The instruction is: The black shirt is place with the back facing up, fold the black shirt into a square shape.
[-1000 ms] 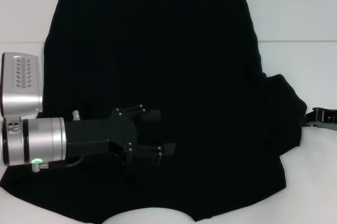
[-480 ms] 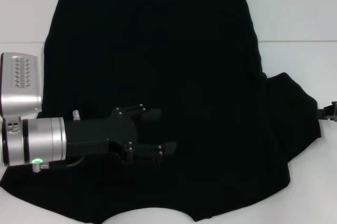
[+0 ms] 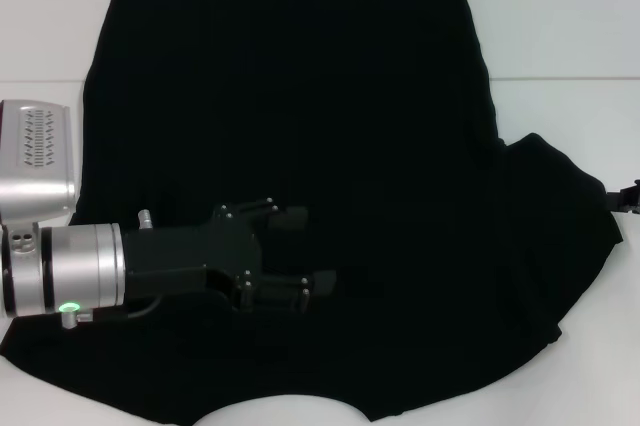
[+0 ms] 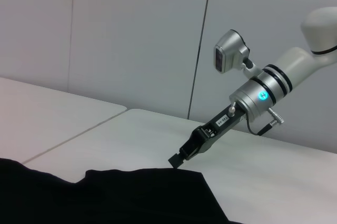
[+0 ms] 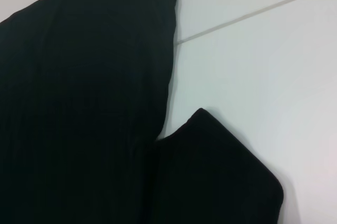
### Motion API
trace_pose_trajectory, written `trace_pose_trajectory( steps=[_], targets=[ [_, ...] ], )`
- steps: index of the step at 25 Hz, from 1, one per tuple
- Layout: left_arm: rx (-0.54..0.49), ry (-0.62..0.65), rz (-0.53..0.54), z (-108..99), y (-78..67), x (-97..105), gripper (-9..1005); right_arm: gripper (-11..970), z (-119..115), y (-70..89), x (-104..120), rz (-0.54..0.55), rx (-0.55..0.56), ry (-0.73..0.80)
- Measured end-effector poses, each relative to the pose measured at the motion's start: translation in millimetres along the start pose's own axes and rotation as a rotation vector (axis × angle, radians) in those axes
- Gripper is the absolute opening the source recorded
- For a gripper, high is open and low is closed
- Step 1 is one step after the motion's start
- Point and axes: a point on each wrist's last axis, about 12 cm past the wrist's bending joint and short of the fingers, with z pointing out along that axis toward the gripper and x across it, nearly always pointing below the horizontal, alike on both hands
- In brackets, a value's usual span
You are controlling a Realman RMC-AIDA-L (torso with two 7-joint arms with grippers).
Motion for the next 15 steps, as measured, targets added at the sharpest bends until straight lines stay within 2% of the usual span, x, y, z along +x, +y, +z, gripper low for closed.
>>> trace_pose_trajectory(
  steps=[15],
  targets=[
    [0.001, 0.000, 0.001, -0.6, 0.2, -0.2, 904, 7, 4.7, 6.6, -9.3, -0.033, 0.007, -0.027]
  ],
)
